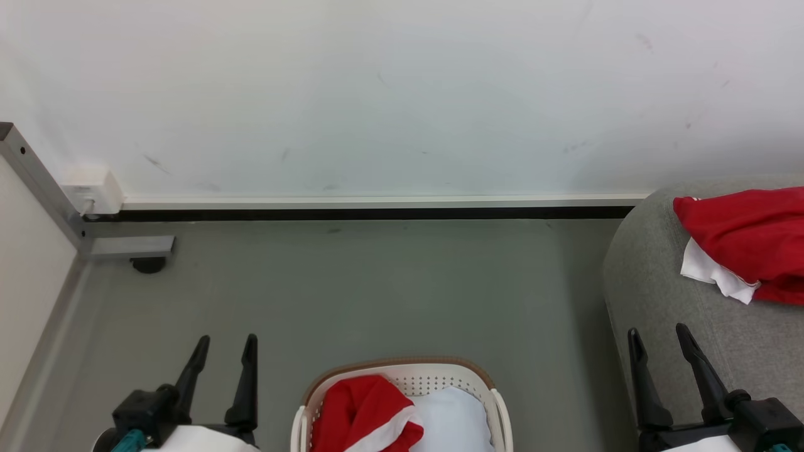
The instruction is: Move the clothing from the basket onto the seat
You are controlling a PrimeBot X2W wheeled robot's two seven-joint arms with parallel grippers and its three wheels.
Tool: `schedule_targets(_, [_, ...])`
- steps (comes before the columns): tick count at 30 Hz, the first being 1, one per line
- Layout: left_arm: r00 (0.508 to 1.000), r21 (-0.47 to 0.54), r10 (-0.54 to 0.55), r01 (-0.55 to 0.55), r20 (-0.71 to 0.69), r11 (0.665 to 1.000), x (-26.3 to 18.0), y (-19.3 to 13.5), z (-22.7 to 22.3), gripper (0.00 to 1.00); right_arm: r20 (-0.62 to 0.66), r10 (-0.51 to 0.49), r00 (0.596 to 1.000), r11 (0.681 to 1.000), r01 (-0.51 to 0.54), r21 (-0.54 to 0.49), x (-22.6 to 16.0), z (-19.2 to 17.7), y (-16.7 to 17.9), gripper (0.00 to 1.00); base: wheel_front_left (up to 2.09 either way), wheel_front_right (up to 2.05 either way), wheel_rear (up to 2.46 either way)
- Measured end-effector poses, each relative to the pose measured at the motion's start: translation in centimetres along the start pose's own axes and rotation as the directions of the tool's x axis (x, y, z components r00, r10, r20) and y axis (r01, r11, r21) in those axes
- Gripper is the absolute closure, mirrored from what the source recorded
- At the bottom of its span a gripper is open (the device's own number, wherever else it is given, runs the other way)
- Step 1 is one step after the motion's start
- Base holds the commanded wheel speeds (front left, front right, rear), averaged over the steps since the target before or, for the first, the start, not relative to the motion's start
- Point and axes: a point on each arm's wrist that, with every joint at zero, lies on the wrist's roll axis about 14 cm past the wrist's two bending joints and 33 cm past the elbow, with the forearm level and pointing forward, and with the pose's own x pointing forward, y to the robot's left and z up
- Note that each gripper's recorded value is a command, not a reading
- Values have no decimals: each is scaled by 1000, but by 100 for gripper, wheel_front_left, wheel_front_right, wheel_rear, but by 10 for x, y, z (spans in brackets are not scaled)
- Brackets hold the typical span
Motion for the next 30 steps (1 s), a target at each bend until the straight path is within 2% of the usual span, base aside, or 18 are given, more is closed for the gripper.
schedule_targets(9, [999,-4,-25,25,-22,1000,6,-8,-8,0,-13,-2,1000,1000,2,3,1,-5,-1,0,0,0,0])
schedule_targets(20, [981,-9,-151,151,-121,989,29,-43,-43,0,-18,-47,999,999,47,0,10,-7,-18,0,0,0,0])
schedule_targets(25, [951,1,-205,211,-231,978,35,-53,-78,0,-13,-87,996,996,87,-7,9,-4,-31,0,0,0,0])
schedule_targets(30, [894,36,-268,300,-359,953,41,-62,-117,0,-3,-120,993,993,120,-4,11,-1,-43,0,0,0,0])
